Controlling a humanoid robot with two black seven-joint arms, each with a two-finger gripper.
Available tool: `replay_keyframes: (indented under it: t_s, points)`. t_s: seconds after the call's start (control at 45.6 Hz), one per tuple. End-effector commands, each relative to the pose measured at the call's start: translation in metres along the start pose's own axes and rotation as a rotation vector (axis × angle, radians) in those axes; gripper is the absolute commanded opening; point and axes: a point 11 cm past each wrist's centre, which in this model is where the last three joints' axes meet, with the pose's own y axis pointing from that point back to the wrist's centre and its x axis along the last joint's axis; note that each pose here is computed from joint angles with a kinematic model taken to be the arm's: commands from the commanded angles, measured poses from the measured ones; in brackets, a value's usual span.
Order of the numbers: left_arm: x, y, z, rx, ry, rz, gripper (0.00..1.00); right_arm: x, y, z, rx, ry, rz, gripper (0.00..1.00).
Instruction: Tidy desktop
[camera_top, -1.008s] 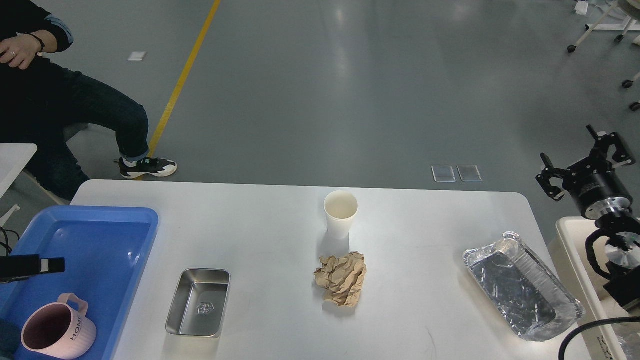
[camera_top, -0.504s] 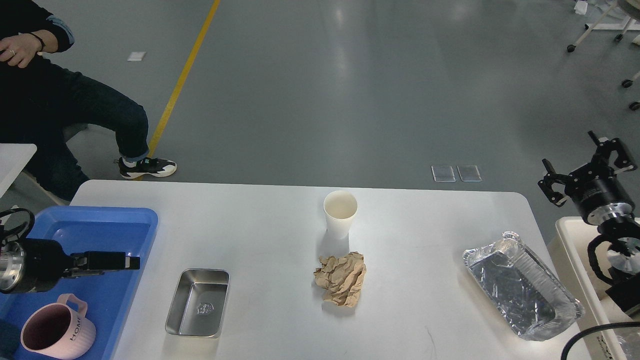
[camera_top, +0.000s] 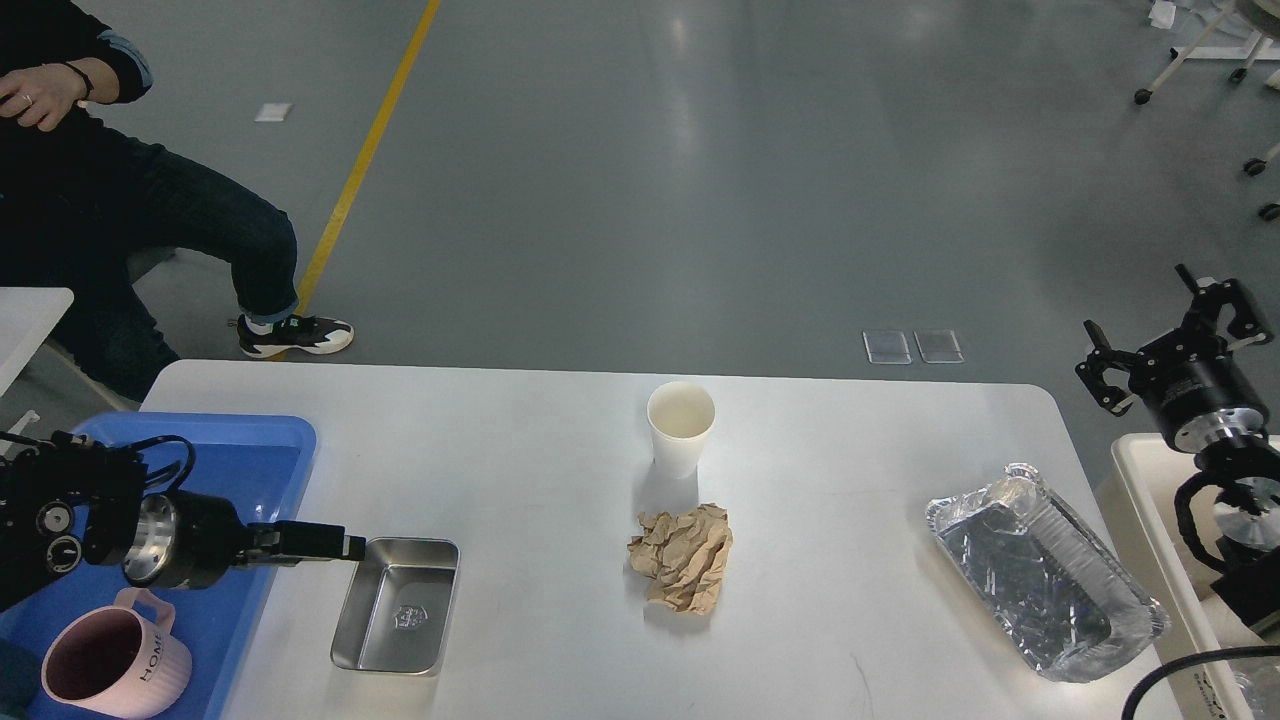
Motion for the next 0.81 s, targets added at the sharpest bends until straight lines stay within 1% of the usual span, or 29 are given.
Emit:
replay_keyframes:
  t_s: [0.0, 0.197, 0.438, 0.636, 0.789]
  points:
    - [-0.002, -0.012, 0.004, 0.003, -0.007, -0.022, 0.99, 0.001, 0.001, 0.001, -0.002, 0.0, 0.003, 1.0]
    - [-0.007, -0.014, -0.005, 0.057, 0.003, -0.037, 0.98, 0.001, 0.001, 0.001, -0.002, 0.0, 0.003, 1.0]
    - [-0.008, -0.014, -0.011, 0.087, 0.014, -0.04, 0.99, 0.001, 0.001, 0.002, -0.003, -0.002, 0.002, 1.0]
    - [-0.007, -0.031, -0.006, 0.093, -0.002, -0.034, 0.98, 0.002, 0.001, 0.0, -0.001, 0.001, 0.004, 1.0]
    - [-0.009, -0.041, -0.002, 0.082, -0.013, -0.027, 0.94, 0.002, 0.001, 0.0, -0.001, 0.001, 0.004, 1.0]
